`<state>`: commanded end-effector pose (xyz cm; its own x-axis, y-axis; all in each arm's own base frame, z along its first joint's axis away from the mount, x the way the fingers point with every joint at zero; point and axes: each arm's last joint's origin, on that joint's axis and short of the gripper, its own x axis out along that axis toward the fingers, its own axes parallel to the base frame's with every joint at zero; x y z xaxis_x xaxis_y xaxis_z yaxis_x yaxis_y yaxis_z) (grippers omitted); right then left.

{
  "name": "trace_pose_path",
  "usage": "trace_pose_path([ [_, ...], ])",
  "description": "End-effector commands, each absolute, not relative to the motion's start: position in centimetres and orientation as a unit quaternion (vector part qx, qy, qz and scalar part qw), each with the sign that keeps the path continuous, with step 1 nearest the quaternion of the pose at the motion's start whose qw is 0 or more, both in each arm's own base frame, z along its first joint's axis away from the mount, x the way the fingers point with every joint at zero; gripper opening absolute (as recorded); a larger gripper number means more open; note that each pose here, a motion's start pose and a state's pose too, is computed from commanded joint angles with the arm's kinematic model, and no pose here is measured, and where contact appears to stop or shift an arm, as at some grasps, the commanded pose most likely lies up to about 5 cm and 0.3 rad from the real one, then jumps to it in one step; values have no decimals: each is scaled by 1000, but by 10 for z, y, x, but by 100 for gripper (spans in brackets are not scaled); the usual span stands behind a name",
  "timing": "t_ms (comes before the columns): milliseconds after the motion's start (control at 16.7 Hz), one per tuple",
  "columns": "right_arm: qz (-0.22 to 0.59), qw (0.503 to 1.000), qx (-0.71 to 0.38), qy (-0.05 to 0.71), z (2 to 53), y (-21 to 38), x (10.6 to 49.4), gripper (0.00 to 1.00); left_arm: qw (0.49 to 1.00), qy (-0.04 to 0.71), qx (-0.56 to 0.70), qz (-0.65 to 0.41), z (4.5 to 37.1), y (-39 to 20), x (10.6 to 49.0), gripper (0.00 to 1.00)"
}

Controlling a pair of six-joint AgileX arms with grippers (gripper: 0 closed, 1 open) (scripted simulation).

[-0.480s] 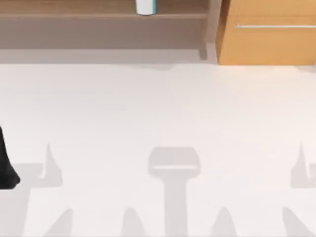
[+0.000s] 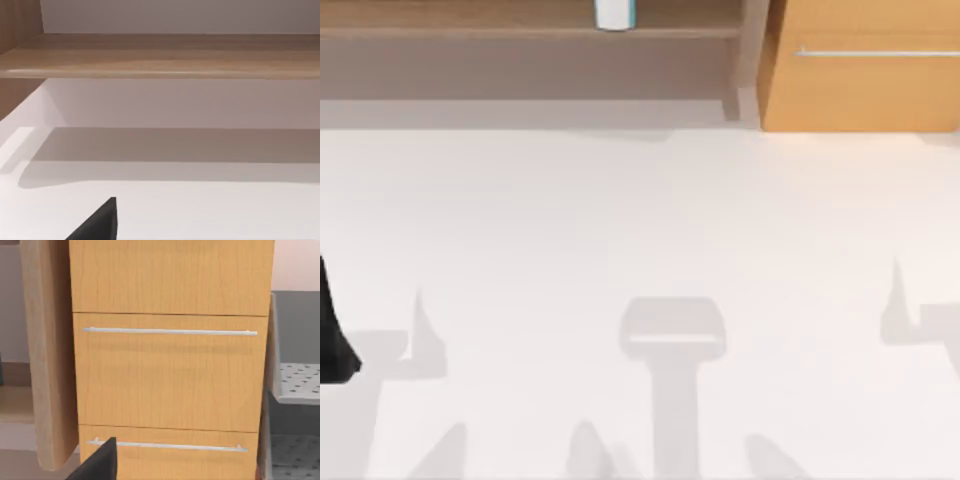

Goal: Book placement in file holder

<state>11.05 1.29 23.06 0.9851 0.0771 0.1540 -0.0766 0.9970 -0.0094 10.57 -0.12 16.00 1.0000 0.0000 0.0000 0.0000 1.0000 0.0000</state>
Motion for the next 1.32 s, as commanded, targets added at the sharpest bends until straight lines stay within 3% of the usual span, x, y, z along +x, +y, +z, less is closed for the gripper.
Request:
trace_pose_path([
  [240, 74, 987, 14, -140, 317, 40, 142, 100, 1000, 0, 0, 0, 160, -1, 106, 100],
  [540, 97, 986, 31, -134, 372, 130, 246, 100, 1000, 0, 0, 0, 160, -1, 106, 100],
  [900, 72, 996, 14, -56, 297, 276, 367, 100, 1000, 0, 0, 0, 160, -1, 106, 100],
  [1320, 7, 1000, -7, -7, 209, 354, 413, 100, 1000, 0, 0, 0, 160, -1, 106, 100],
])
